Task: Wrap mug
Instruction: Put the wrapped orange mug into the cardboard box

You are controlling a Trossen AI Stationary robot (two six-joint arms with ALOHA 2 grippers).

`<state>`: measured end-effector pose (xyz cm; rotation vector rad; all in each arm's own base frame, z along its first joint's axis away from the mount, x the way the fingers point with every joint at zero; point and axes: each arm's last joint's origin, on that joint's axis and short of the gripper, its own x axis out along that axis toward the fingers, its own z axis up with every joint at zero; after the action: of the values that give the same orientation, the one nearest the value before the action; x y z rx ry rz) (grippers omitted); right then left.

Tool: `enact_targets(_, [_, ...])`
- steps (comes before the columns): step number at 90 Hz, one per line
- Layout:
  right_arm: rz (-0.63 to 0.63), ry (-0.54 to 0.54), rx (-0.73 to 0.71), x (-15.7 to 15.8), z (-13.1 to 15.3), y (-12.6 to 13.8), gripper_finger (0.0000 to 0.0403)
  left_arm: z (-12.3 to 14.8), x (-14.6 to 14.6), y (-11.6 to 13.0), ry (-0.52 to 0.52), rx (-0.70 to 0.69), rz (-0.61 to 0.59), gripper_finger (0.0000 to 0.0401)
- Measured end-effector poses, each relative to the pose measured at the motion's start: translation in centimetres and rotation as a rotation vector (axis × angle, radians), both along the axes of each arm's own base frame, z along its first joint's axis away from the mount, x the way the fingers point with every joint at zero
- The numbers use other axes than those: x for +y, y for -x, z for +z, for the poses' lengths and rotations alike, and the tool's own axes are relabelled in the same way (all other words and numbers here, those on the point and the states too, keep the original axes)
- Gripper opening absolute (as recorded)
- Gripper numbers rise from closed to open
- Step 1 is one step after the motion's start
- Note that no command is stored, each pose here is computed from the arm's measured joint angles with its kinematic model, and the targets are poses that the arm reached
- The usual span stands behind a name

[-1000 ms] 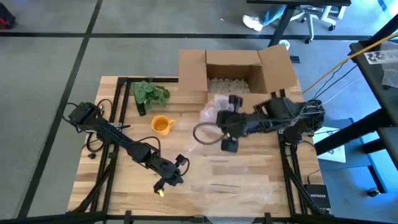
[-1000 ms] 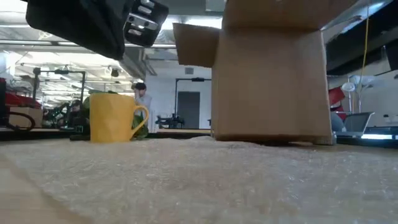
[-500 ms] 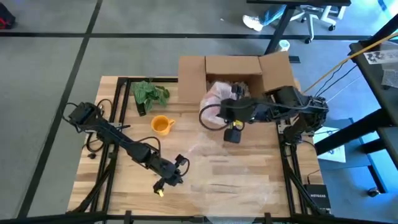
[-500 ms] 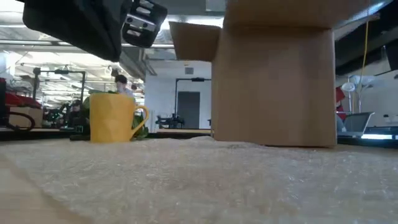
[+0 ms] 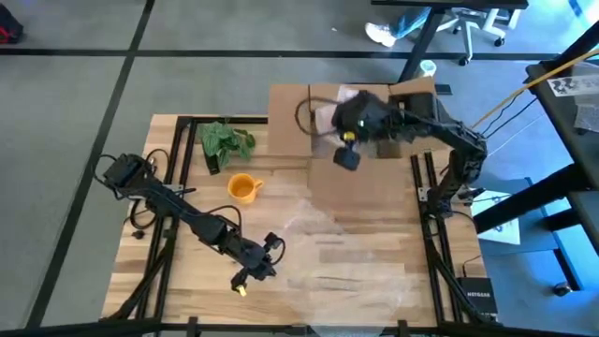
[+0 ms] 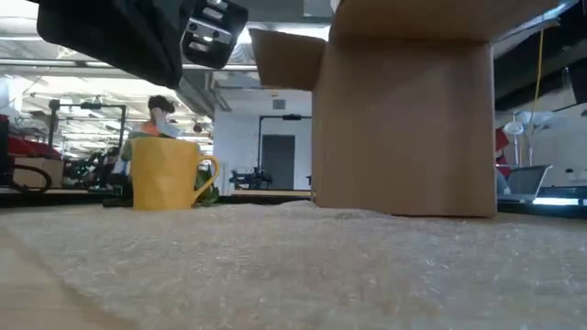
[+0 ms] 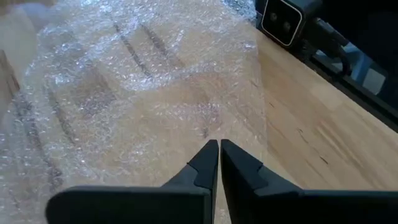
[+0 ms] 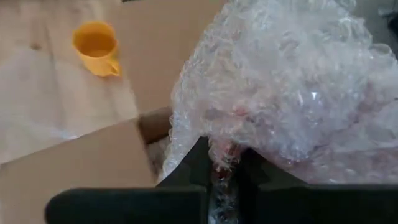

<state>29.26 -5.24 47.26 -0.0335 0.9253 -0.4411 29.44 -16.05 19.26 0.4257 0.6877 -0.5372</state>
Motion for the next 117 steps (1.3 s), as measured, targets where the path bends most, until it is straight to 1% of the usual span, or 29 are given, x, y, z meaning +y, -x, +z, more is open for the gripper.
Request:
enact_targets(13, [-0.001, -0.085, 0.022, -2.9, -1.3, -1.2, 0.0008, -0.4, -0.1, -0.1, -0.006, 0.013, 0.001, 0.0000])
enact_targets(35, [0.009, -0.154, 0.118, -5.8, -4.6, -4.1, 0.0008, -1.4, -0.2, -0.4, -0.012, 0.035, 0.007, 0.0000])
enact_targets(58, [0.038, -0.209, 0.163, -6.6, -7.0, -6.1, 0.0008, -1.6, -0.6, -0.1, -0.004, 0.050, 0.007, 0.0000])
enact_targets(69, [0.035, -0.256, 0.160, -7.1, -7.9, -6.4, 0.0008, -1.5, -0.9, 0.0, 0.002, 0.047, 0.002, 0.0000])
enact_targets(76, [0.005, -0.288, 0.177, -7.5, -8.7, -6.5, 0.0008, -1.5, -0.9, 0.0, 0.008, 0.050, 0.007, 0.0000])
enact_targets(92, [-0.007, -0.318, 0.209, -8.1, -10.9, -7.0, 0.0008, -1.5, -1.0, 0.0, 0.012, 0.052, 0.008, 0.0000])
enact_targets(117, [0.017, -0.393, 0.156, -9.3, -13.8, -8.1, 0.0008, -1.6, -1.0, 0.1, 0.011, 0.057, 0.009, 0.0000])
